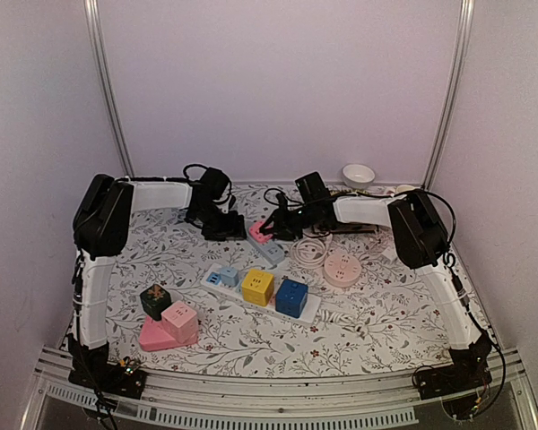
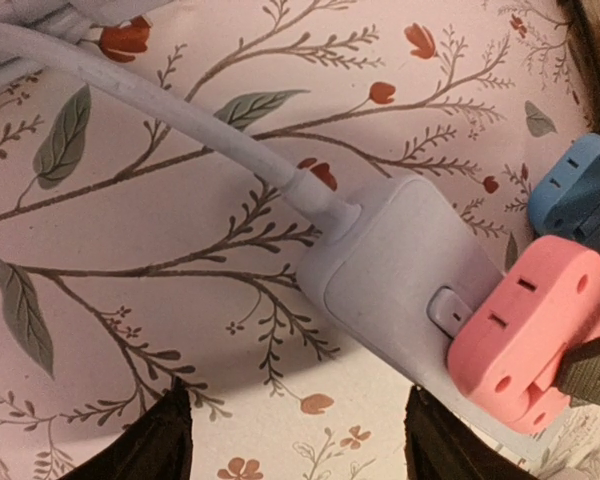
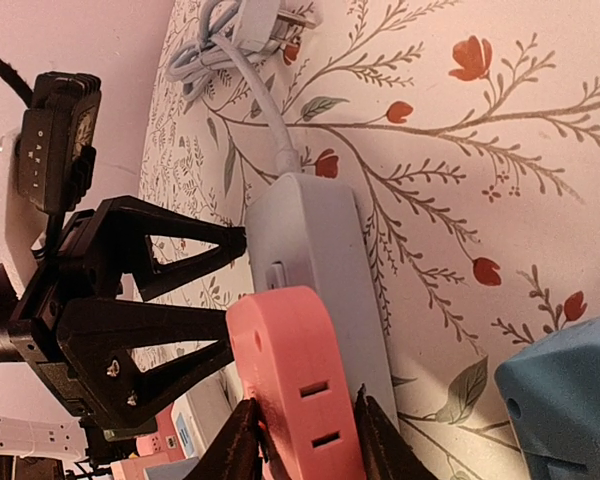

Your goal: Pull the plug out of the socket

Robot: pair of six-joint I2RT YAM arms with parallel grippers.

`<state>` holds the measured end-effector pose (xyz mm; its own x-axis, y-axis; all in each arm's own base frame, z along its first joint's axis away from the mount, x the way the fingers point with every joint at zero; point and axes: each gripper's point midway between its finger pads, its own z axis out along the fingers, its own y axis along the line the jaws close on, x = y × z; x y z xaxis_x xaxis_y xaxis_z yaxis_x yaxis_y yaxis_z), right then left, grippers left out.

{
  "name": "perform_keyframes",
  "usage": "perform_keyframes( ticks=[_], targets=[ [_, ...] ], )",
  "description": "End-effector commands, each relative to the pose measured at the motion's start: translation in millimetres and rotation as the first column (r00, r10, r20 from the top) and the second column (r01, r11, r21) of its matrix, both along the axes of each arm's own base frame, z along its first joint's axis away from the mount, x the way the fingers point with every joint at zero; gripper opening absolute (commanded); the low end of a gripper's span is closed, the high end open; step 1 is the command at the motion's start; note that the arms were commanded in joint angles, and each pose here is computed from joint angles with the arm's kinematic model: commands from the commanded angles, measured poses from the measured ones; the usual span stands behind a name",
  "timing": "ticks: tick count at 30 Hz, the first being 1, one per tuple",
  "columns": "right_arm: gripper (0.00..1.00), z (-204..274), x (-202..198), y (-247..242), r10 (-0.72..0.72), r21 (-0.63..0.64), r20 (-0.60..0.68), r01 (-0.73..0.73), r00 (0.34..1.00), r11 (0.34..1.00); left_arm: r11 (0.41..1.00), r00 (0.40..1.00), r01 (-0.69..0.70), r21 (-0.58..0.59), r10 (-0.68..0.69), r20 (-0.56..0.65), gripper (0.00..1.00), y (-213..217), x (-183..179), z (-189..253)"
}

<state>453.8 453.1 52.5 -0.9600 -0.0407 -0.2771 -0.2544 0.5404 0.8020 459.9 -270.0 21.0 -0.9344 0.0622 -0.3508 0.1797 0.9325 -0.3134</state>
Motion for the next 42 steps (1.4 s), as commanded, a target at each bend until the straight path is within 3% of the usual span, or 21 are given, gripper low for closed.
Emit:
perform_keyframes(
  ticks=[1, 5, 10, 29, 42],
  targets=[
    [0.30, 39.7, -4.8, 16.7, 0.049, 0.072, 0.086, -0.056, 0.995, 0.996, 1.000, 0.999, 0.026, -0.001, -0.026, -0.039, 0.73, -3.1, -13.8, -9.9],
    [0.24, 39.3, -8.3, 19.5, 0.061, 0.078, 0.082, -0.068, 0.995, 0.995, 1.000, 0.999, 0.028, 0.000, -0.028, -0.035, 0.73, -3.6, -14.3, -8.2],
    [0.05, 37.7, -13.2, 21.3, 0.071, 0.109, 0.046, -0.076, 0.996, 0.991, 1.000, 1.000, 0.019, 0.009, -0.019, -0.015, 0.74, 1.1, -12.7, -1.9],
    [0.03, 18.2, -41.6, 1.3, 0.095, 0.097, -0.034, -0.091, 0.995, 0.991, 0.995, 0.994, -0.063, -0.082, 0.070, 0.088, 0.81, 19.2, 11.7, 42.8],
    [0.03, 34.6, -44.6, 5.5, 0.099, 0.159, -0.050, -0.090, 0.994, 0.983, 0.996, 0.999, -0.037, -0.077, 0.037, -0.009, 0.81, 8.9, 4.3, -3.9]
  ],
)
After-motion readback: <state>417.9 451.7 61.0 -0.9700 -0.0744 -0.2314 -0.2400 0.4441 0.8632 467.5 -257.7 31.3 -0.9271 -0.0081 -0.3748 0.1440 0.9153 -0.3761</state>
